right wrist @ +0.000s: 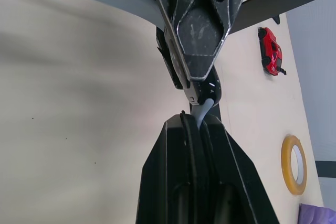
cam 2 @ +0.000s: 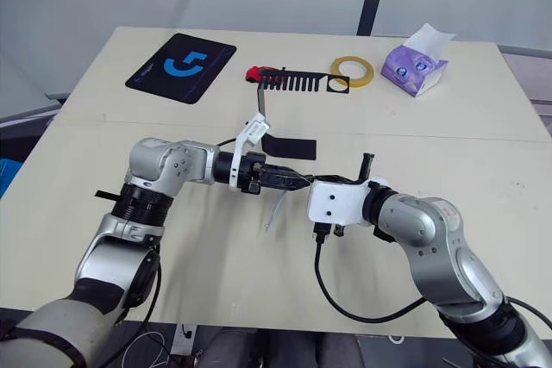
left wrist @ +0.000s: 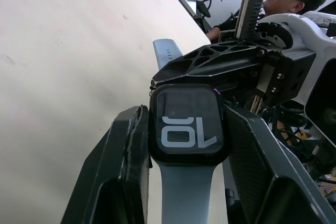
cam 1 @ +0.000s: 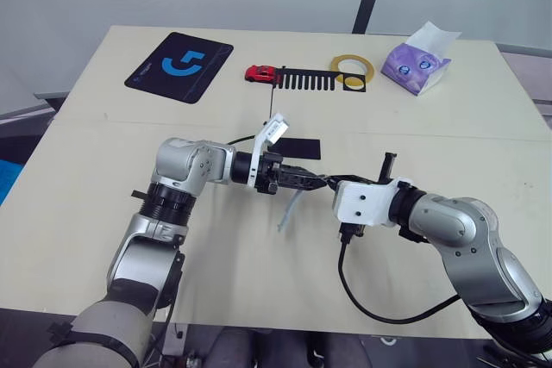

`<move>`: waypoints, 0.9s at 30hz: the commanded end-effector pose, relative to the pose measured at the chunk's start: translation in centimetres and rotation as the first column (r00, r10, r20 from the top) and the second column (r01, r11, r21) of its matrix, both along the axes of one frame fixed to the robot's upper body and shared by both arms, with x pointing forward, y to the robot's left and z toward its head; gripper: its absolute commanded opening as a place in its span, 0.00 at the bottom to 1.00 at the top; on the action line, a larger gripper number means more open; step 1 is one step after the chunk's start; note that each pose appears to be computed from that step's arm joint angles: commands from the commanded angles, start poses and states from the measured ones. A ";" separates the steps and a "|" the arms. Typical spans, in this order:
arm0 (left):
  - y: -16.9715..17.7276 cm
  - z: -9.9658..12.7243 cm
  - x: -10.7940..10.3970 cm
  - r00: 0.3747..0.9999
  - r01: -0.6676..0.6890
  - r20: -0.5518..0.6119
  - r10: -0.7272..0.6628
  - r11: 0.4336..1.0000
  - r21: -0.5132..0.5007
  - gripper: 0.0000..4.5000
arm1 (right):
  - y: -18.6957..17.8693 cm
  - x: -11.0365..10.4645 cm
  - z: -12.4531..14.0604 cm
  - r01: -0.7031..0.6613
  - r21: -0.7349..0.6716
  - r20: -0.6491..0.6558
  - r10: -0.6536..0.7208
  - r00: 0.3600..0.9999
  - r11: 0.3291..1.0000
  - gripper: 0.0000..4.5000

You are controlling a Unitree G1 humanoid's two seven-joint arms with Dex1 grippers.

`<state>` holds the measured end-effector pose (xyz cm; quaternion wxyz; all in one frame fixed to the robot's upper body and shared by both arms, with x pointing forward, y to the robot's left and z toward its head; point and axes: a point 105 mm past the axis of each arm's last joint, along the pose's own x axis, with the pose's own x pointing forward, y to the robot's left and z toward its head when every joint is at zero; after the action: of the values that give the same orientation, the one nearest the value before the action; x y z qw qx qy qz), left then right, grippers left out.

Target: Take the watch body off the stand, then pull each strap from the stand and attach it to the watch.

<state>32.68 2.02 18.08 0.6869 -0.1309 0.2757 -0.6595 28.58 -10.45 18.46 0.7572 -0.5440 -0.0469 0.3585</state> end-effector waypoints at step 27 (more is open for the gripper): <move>3.8 0.2 -3.7 0.700 0.339 0.595 -0.395 0.917 0.210 0.38 | -5.0 -8.1 4.3 0.103 0.563 -0.538 0.269 0.798 0.820 1.00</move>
<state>29.47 6.12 17.28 0.6070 0.1615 0.1106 -0.7702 20.82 -15.49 22.21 0.8417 -0.1448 0.0733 0.5150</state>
